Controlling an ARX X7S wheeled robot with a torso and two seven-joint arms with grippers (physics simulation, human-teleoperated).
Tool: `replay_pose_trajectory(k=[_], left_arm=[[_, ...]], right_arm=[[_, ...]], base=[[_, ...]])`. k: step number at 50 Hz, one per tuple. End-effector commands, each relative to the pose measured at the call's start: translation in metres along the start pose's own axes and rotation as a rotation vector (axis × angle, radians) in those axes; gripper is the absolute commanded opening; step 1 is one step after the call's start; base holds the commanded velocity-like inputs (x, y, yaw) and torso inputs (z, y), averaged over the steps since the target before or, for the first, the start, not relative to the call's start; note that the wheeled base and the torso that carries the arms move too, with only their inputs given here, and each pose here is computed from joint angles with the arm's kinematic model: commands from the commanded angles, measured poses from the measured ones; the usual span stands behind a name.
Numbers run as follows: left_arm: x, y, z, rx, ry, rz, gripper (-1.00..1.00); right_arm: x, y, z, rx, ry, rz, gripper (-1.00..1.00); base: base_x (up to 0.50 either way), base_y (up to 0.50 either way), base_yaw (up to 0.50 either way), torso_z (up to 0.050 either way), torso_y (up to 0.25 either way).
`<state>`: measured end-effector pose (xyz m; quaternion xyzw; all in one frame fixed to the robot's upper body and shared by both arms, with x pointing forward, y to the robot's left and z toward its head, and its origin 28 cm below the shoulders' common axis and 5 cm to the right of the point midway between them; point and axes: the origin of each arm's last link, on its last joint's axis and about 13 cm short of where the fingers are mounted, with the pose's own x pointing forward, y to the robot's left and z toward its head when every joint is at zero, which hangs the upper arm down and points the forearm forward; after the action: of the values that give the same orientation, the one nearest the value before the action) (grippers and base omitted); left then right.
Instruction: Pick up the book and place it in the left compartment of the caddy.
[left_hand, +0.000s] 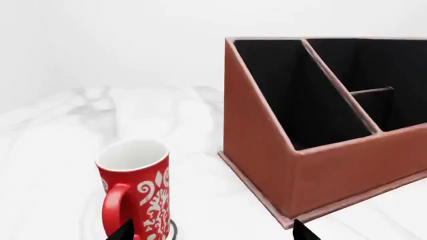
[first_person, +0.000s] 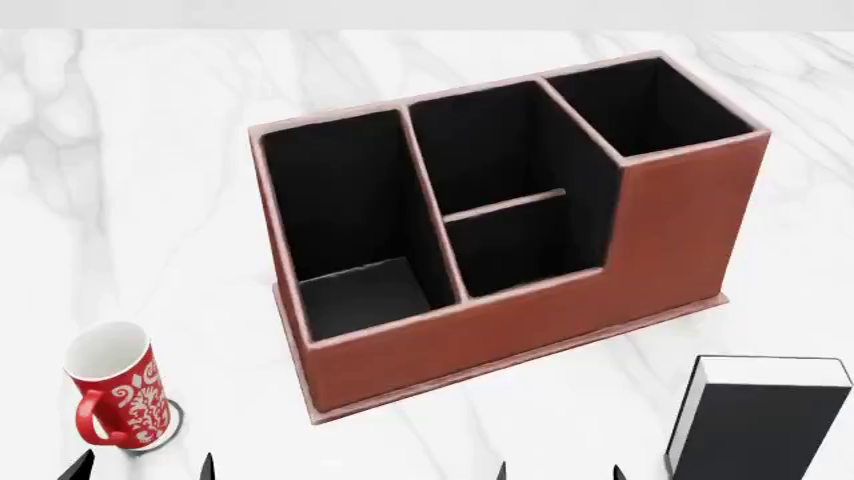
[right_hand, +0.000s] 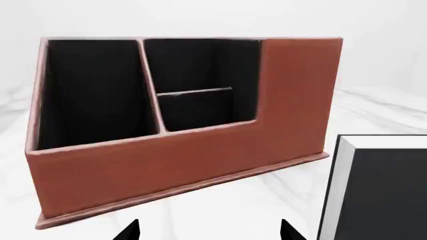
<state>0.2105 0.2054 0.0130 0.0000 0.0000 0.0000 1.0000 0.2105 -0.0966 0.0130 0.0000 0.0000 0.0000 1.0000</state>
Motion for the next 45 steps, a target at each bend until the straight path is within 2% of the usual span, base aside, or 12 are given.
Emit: replay_pose_trajectory(k=[1,13,15,19,23,28,45], left_arm=[[0.0,0.0,0.0,0.005,0.0,0.001,1.0],[0.0,-0.001,-0.002,0.008,0.004,-0.003,1.0],[0.0,-0.001,-0.001,0.005,0.008,-0.004,1.0],[0.001,0.0,-0.001,0.003,0.007,0.001,1.0],[0.001,0.0,-0.001,0.006,0.005,0.002,1.0],[0.003,0.0,-0.001,0.008,0.007,0.009,1.0],[0.002,0.0,-0.002,0.012,0.003,0.01,1.0]], right_arm=[[0.0,0.001,0.0,-0.005,0.011,-0.006,1.0],[0.0,0.002,-0.001,-0.018,0.025,-0.002,1.0],[0.0,0.002,0.001,0.003,0.036,0.004,1.0],[0.003,0.002,0.033,0.015,0.047,0.012,1.0],[0.009,0.0,0.097,-0.005,0.038,0.053,1.0],[0.012,-0.002,0.134,-0.054,-0.012,0.052,1.0],[0.016,-0.004,0.137,-0.048,-0.011,0.043,1.0]], base=[[0.0,0.0,0.0,0.0,0.0],[0.0,0.0,0.0,0.0,0.0],[0.0,0.0,0.0,0.0,0.0],[0.0,0.0,0.0,0.0,0.0],[0.0,0.0,0.0,0.0,0.0],[0.0,0.0,0.0,0.0,0.0],[0.0,0.0,0.0,0.0,0.0]])
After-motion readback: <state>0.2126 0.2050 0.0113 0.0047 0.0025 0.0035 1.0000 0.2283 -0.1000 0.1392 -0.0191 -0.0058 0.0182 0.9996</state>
